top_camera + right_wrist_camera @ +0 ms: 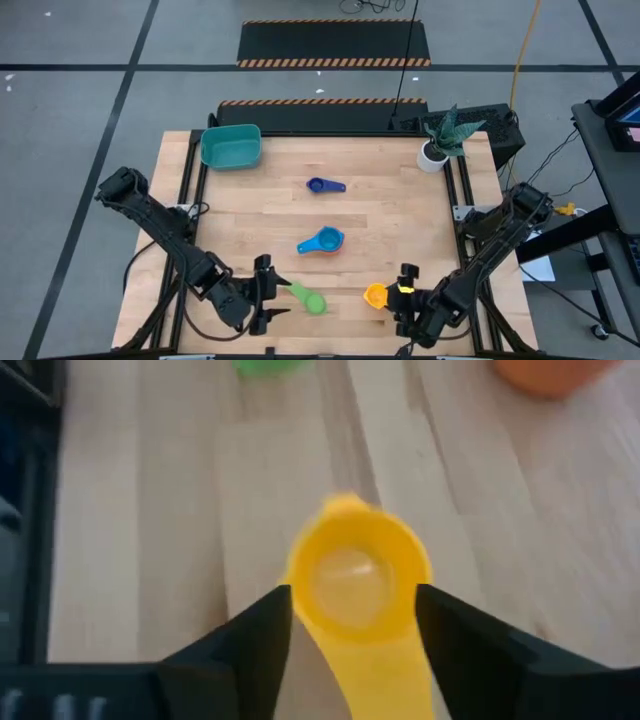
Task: Nest measuring cups in basket
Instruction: Stack the yellow measuring cup on top of the light blue measuring cup
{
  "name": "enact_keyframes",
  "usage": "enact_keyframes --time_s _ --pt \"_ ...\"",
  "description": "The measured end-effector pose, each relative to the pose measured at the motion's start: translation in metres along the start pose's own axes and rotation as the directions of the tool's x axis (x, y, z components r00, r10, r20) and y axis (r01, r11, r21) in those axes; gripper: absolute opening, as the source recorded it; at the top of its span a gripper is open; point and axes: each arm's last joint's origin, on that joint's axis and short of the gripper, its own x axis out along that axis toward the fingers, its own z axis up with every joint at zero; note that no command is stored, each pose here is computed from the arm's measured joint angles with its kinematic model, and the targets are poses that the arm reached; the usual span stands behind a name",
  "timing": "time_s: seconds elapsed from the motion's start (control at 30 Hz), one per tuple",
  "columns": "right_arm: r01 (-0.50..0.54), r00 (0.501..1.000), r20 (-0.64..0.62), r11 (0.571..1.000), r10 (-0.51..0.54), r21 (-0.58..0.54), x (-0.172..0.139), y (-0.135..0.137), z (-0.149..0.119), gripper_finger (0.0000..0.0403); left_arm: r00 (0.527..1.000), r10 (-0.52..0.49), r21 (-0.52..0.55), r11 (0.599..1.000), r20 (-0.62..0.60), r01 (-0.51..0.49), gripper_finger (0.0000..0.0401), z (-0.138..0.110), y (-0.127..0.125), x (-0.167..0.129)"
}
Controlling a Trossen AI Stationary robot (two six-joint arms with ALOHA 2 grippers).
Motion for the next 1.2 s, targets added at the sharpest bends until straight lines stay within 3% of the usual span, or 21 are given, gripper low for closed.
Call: enact_keyframes --time_s 0.2,0.47,0.57,0.83,0.97,1.2 --pt "0.026 0.998 -0.048 1.0 -0.026 -0.01 -0.012 -0.01 -0.002 0.0269 1.0 0.011 0.051 0.999 0.001 -0.011 0.0301 0.002 0.004 0.002" --pt "-0.006 0.993 -0.119 1.0 0.005 -0.006 -0.004 -0.016 -0.009 0.0289 0.998 0.061 0.118 0.991 0.008 -0.062 0.0301 0.011 0.02 0.011" --pt "0.022 0.99 -0.141 0.999 -0.025 -0.025 0.004 -0.023 -0.019 0.029 0.996 0.087 0.116 0.989 0.01 -0.087 0.0301 0.016 0.029 0.015" --pt "-0.039 0.97 -0.242 0.999 0.035 -0.01 0.025 -0.037 -0.042 0.029 0.991 0.135 0.118 0.984 0.011 -0.136 0.0301 0.025 0.049 0.024" --pt "-0.068 0.973 -0.224 0.998 0.063 -0.015 0.032 -0.04 -0.049 0.0288 0.988 0.152 0.113 0.982 0.011 -0.153 0.0301 0.028 0.056 0.026" --pt "-0.092 0.973 -0.217 0.993 0.075 -0.07 0.033 -0.04 -0.05 0.0244 0.989 0.151 0.104 0.983 0.003 -0.151 0.0301 0.034 0.068 0.031"
